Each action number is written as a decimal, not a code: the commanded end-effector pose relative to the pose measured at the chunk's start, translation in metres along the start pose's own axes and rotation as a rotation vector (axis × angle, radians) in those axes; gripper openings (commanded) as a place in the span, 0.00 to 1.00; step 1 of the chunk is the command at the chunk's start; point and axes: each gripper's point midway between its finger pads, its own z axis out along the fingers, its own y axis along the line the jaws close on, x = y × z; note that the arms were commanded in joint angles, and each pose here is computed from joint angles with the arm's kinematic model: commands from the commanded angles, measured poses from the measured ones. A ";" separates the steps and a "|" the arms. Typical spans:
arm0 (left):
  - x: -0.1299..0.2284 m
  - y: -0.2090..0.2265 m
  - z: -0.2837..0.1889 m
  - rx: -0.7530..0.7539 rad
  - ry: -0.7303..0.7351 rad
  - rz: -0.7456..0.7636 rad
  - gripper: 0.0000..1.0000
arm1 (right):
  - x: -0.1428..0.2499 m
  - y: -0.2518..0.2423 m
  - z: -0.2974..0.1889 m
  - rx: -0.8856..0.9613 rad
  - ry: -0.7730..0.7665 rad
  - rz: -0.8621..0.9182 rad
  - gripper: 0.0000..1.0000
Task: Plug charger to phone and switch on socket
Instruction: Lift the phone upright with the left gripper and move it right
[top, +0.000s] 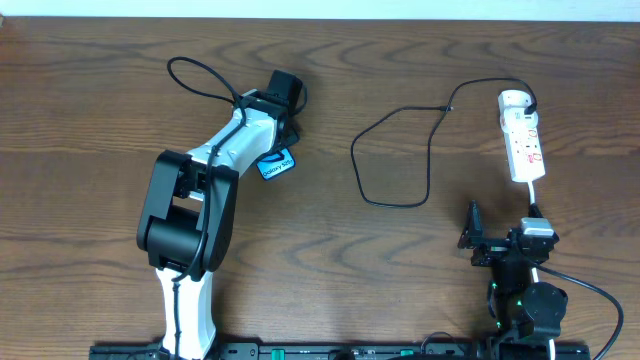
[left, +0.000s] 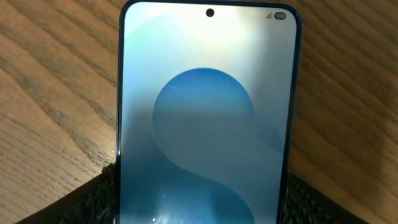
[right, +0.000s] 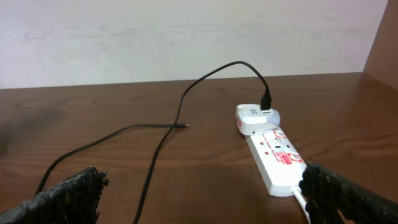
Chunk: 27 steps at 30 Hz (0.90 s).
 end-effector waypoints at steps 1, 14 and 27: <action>0.034 0.022 0.024 -0.084 0.116 0.054 0.71 | 0.001 0.002 0.000 -0.009 -0.001 0.010 0.99; 0.025 0.025 -0.012 -0.074 0.109 0.051 0.71 | 0.001 0.002 0.000 -0.009 -0.001 0.010 0.99; 0.017 0.009 -0.067 0.084 0.117 0.051 0.71 | 0.001 0.002 0.000 -0.009 -0.001 0.010 0.99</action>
